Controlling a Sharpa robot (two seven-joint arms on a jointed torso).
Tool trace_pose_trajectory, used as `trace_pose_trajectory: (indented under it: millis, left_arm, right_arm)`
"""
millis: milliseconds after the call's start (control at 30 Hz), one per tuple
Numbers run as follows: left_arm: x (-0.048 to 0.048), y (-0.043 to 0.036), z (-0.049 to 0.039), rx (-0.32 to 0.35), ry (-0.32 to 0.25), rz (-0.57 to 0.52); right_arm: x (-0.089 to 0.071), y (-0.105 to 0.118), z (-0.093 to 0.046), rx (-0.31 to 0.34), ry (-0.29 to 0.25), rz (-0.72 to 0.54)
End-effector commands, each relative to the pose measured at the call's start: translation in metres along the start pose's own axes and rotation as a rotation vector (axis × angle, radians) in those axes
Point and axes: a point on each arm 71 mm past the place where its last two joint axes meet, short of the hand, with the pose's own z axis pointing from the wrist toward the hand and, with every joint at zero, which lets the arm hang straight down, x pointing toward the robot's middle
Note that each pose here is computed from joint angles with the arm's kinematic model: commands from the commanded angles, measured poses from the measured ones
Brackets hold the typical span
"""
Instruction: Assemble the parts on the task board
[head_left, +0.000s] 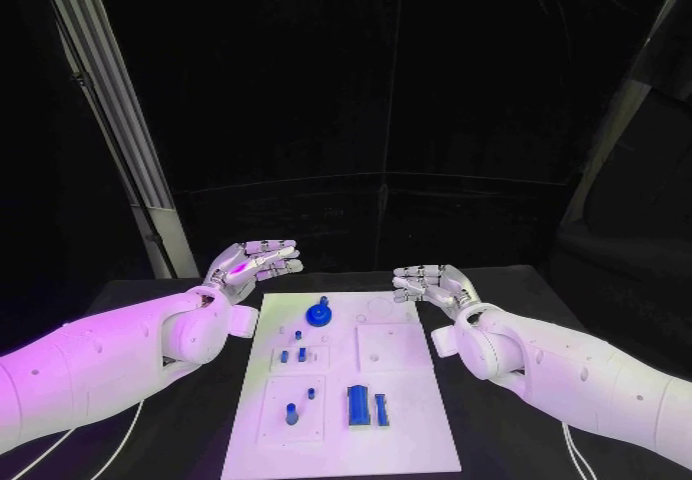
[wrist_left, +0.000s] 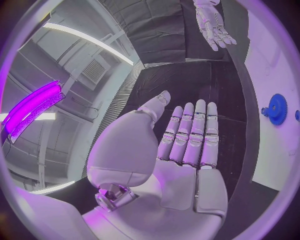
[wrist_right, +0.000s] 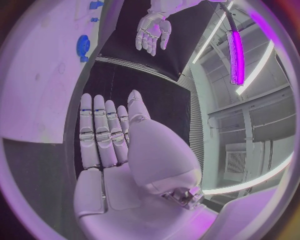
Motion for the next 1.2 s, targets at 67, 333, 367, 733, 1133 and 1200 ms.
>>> trace_pose_trajectory:
  millis: [67,333,367,733,1133,1200]
  left_arm:
    - [0.0002,0.0021,0.0025,0.004,-0.015,0.0]
    - [0.0055,0.0054,-0.0028,-0.002,-0.044,0.017]
    - [0.0062,0.0058,-0.0035,-0.002,-0.048,0.019]
    - [0.0321,0.01,-0.0325,-0.007,-0.195,0.106]
    - [0.0517,0.0005,-0.0592,0.015,-0.322,0.179]
    - [0.0526,-0.0002,-0.0606,0.017,-0.328,0.183]
  right_arm:
    - [-0.002,0.001,0.005,-0.052,0.014,0.081]
    - [0.006,0.011,0.0,-0.026,-0.029,0.023]
    - [0.007,0.012,0.0,-0.029,-0.032,0.024]
    - [0.037,0.055,-0.029,-0.058,-0.134,0.05]
    - [0.046,0.065,-0.042,-0.049,-0.166,0.05]
    - [0.046,0.065,-0.042,-0.049,-0.166,0.05]
